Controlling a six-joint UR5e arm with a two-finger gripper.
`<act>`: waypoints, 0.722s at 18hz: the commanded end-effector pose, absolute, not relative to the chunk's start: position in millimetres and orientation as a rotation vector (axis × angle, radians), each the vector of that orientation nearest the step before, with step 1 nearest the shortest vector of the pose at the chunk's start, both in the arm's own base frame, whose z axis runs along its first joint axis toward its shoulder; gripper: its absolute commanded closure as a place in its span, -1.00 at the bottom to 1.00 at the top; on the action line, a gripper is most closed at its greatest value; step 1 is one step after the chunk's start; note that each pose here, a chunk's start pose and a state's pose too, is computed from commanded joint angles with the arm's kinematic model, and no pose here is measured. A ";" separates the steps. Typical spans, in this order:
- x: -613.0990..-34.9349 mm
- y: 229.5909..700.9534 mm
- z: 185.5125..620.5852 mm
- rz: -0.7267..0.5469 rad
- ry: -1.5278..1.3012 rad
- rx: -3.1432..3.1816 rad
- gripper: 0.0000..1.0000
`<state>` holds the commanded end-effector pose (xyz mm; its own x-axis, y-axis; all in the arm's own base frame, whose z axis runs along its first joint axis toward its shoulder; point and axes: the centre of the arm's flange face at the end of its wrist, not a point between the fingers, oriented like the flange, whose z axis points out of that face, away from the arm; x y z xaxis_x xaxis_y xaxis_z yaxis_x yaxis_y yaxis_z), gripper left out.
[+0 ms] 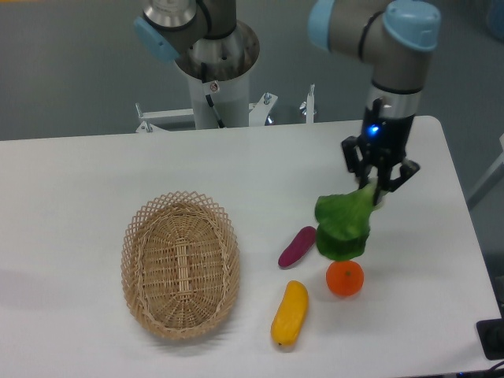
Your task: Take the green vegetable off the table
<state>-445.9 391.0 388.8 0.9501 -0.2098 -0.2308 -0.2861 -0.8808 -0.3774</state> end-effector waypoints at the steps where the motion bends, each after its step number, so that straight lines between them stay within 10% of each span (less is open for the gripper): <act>1: -444.6 394.3 390.2 0.253 0.341 -2.687 0.29; 13: -439.6 405.6 391.9 0.245 0.340 -2.682 0.29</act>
